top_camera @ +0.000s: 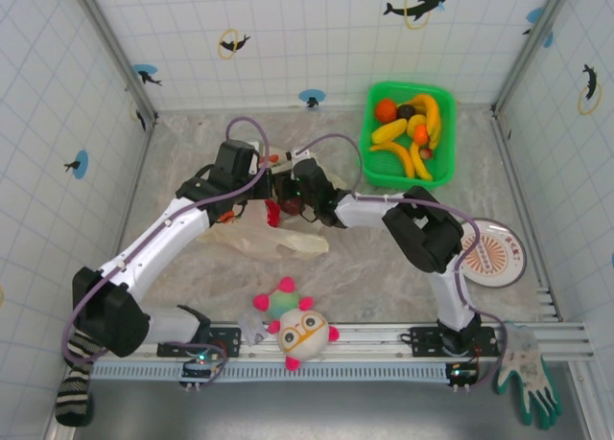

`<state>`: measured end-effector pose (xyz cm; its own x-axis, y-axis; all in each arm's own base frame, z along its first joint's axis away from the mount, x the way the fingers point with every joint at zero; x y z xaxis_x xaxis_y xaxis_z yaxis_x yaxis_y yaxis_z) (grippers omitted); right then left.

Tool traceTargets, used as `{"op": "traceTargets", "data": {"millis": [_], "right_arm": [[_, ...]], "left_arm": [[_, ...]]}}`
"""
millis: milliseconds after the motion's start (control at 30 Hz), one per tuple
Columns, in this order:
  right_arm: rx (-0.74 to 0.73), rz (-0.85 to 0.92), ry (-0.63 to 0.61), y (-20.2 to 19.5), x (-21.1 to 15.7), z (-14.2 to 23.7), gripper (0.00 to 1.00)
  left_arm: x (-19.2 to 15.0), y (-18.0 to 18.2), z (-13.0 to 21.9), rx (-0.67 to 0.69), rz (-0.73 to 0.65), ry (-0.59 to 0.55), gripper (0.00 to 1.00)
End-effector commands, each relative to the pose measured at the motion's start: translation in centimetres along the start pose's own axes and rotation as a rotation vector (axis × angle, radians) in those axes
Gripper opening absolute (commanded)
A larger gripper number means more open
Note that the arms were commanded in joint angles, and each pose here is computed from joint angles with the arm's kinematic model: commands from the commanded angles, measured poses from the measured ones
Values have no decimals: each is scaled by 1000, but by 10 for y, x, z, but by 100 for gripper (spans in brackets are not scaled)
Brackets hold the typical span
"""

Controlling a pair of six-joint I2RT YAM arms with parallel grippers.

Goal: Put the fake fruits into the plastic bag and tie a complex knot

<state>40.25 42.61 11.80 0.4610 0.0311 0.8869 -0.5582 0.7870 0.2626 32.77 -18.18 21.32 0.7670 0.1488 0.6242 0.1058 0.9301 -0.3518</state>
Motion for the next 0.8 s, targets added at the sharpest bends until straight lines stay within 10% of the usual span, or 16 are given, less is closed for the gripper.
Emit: {"op": "traceTargets", "data": {"millis": [0,767], "right_arm": [[9,-31,-49,1,18,-7,59],[64,-15,-76,14,42,31,72]], "left_arm": [[0,4,-4,10,4,-1,0],[-3,11,-3,43,5,2,0]]}}
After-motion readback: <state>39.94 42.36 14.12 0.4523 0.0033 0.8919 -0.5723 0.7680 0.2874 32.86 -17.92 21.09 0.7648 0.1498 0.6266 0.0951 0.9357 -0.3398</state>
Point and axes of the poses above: each hand's point on the last joint's axis, 136 mm out from that joint toward the fingers, its own z axis back along the fingers, its own y axis along the line the jaws close on, x = y × z, the point moved 1 cm from there along z, back along the fingers, and after that the axes turned 8 degrees about z, right-handed, at the moved point
